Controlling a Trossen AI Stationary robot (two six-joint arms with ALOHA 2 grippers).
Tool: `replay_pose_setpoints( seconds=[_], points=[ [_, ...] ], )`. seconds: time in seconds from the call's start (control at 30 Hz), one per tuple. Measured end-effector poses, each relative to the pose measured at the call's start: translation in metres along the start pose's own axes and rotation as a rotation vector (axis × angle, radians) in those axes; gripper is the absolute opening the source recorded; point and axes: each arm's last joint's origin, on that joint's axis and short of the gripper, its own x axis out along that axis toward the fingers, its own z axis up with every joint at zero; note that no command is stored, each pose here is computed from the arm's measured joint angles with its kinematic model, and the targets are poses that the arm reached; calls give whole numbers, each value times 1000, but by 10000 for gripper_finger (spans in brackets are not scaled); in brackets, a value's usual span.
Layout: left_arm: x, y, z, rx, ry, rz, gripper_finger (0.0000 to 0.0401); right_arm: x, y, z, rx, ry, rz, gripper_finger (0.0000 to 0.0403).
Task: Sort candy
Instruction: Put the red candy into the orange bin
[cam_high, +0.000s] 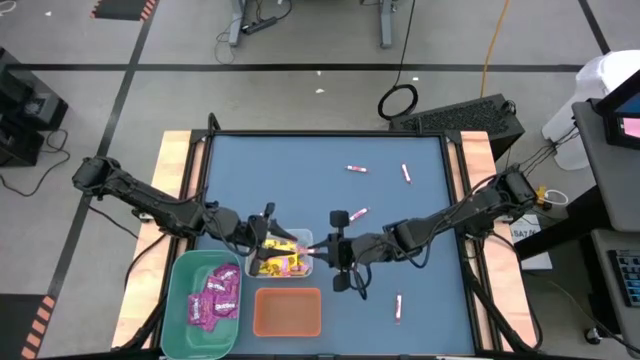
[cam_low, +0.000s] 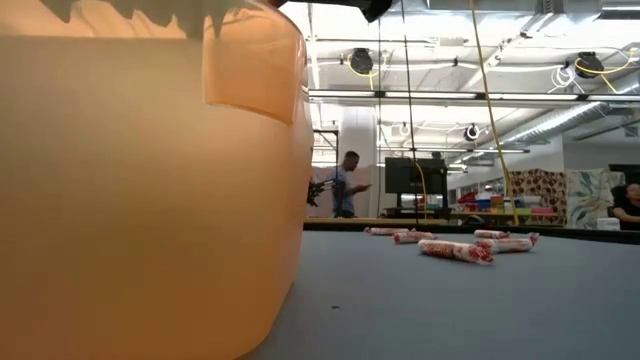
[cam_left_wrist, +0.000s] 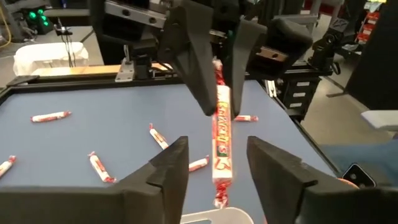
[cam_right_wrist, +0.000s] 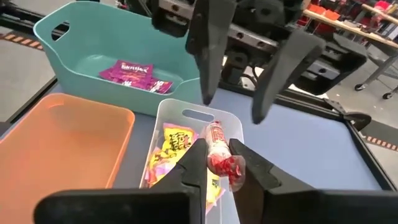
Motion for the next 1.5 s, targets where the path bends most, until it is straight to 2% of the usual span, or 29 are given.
replay_pose_setpoints(
  seconds=[0.13, 0.3, 0.37, 0.47, 0.6, 0.73, 0.83, 1.03, 1.23, 1.5],
  points=[
    [-5, 1, 5, -37, -21, 19, 181, -5, 6, 1, -31, 6, 12, 43],
    [-13, 0, 11, -75, -50, 10, 182, -16, 20, 5, -136, -6, 54, 44],
    [-13, -2, 11, -81, -55, 2, 183, -20, 28, 6, -231, -15, 77, 44],
    [-14, -5, 11, -81, -53, -9, 183, -27, 40, 7, -440, -32, 84, 42],
    [-14, -7, 11, -80, -54, -17, 183, -39, 56, 8, -638, -14, -18, 40],
    [-14, -8, 11, -79, -57, -20, 183, -51, 69, 10, -728, 32, -187, 40],
    [-14, -8, 11, -79, -58, -18, 183, -59, 77, 11, -777, 46, -245, 40],
    [-14, -8, 11, -79, -58, -15, 183, -71, 92, 18, -833, -20, -258, 39],
    [-14, -7, 11, -79, -60, -1, 183, -75, 96, 23, -805, -67, -261, 39],
    [-14, -7, 11, -79, -56, -1, 183, -75, 96, 24, -664, -90, -252, 41]
  ],
)
